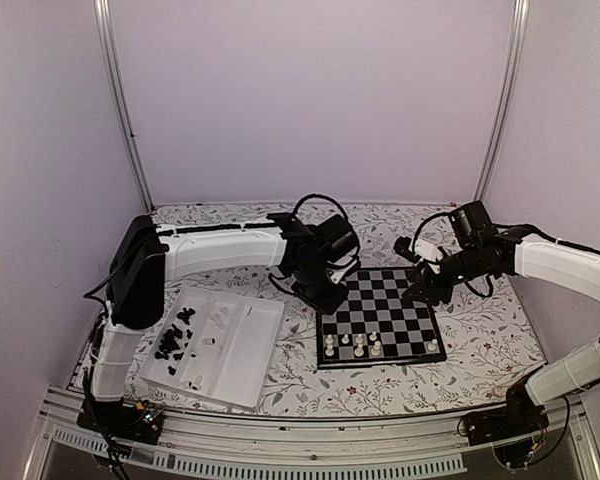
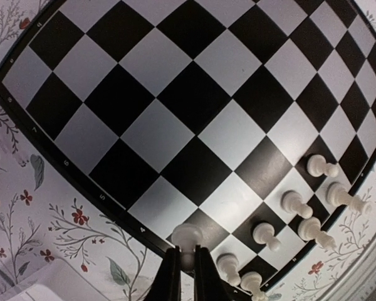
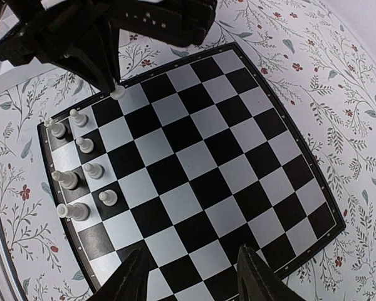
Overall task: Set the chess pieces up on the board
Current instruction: Place the chess piece on the chessboard.
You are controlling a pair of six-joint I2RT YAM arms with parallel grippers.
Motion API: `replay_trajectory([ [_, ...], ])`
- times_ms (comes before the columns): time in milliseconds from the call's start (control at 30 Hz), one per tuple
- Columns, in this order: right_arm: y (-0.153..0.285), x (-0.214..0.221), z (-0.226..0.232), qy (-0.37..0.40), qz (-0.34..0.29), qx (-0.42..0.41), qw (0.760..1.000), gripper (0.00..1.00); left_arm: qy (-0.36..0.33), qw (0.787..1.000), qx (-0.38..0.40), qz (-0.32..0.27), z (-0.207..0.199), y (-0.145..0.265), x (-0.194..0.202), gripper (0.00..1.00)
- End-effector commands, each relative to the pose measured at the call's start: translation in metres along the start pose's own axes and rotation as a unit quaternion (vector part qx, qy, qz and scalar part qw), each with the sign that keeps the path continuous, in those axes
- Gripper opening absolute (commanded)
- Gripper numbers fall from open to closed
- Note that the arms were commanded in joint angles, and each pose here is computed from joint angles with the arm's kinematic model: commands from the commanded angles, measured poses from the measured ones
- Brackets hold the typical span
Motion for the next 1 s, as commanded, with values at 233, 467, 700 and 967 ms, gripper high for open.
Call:
replay_trajectory([
  [233, -0.005, 0.001, -0.001, -0.005, -0.006, -0.020, 1.000, 0.50, -0.021, 0.999, 0.028, 0.008, -0.016, -0.027, -0.005, 0.20],
  [467, -0.013, -0.004, -0.005, 0.004, -0.004, -0.043, 0.999, 0.51, -0.036, 0.997, 0.053, -0.031, -0.018, 0.015, -0.019, 0.36],
  [700, -0.045, -0.036, -0.003, 0.051, 0.006, -0.079, 0.996, 0.49, 0.000, 0.991, -0.024, -0.132, 0.057, 0.098, -0.030, 0.37],
  [967, -0.088, -0.070, -0.001, 0.087, 0.019, -0.122, 0.988, 0.49, 0.066, 0.922, -0.135, -0.357, 0.139, 0.173, -0.023, 0.66],
])
Point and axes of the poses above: each gripper's point midway between its finger pads, its own y axis back along the fingers, its own z axis along the line the jaws close on, x = y × z, the point moved 8 cm from there along y, back along the fingers, and after that the axes turned 11 degrees about y, right-handed, at the moved point
